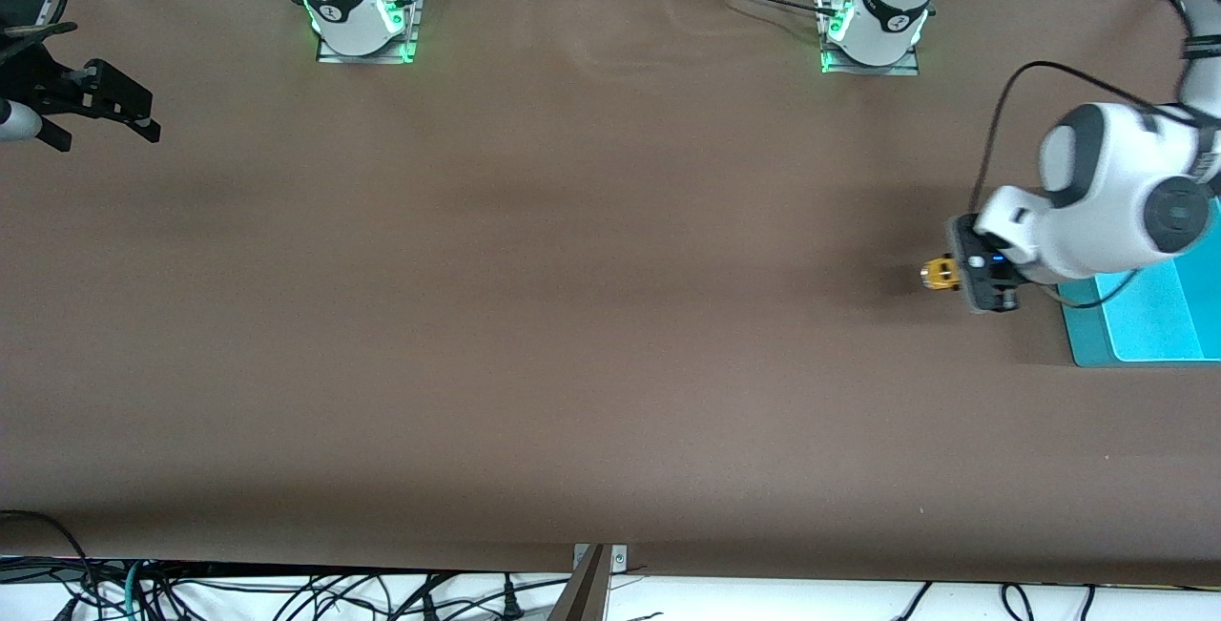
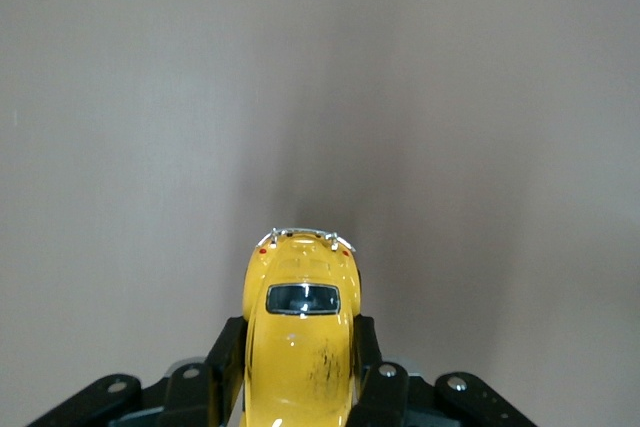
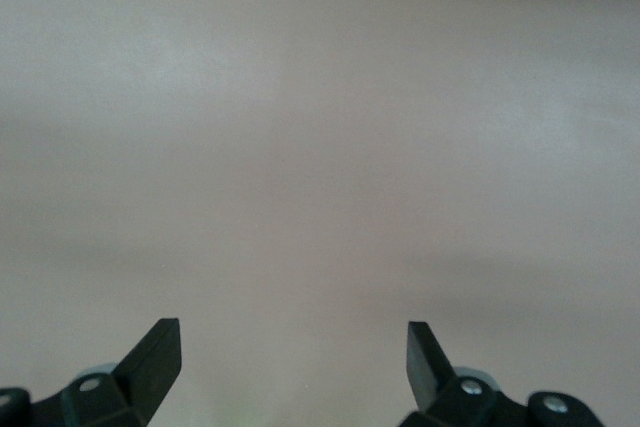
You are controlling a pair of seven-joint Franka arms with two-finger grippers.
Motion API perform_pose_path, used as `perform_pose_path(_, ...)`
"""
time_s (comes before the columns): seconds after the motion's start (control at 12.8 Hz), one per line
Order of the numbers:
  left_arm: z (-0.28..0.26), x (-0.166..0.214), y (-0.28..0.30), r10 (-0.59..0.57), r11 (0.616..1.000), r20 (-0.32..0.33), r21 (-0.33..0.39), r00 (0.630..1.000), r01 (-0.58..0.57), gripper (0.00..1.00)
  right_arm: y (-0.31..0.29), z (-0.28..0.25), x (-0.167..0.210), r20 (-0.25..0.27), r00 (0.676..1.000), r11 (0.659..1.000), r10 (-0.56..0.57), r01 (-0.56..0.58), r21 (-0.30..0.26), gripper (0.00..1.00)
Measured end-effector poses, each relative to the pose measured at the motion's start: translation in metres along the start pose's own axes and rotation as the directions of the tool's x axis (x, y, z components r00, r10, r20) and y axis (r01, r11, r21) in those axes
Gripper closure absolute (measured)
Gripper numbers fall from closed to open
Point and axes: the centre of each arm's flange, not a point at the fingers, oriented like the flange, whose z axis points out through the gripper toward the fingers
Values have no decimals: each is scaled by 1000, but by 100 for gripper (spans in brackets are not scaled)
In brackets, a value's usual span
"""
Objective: Wind and store yellow beetle car
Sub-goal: 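Lift the yellow car and carry it over the blue bin, then lower the car into the blue bin and open the left gripper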
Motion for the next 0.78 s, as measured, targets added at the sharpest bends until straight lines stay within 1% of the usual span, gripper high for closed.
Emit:
perform_pose_path(0.08, -11, -30, -6, 21, 1000, 17, -3, 1000, -21, 52, 0, 0, 0, 0, 1000, 1000, 0, 0, 0, 0)
perform_pose_path(0.16, -21, -58, -10, 43, 999, 48, 5, 998, -43, 52, 0, 0, 0, 0, 1000, 1000, 0, 0, 0, 0)
perform_pose_path(0.31, -28, -108, -13, 65, 998, 86, 5, 994, -66, 52, 0, 0, 0, 0, 1000, 1000, 0, 0, 0, 0)
perform_pose_path(0.55, 6, -189, -15, 68, 997, 114, -41, 991, -64, 52, 0, 0, 0, 0, 1000, 1000, 0, 0, 0, 0)
perform_pose_path(0.78, 43, -241, -19, 101, 994, 98, -41, 990, -97, 52, 0, 0, 0, 0, 1000, 1000, 0, 0, 0, 0)
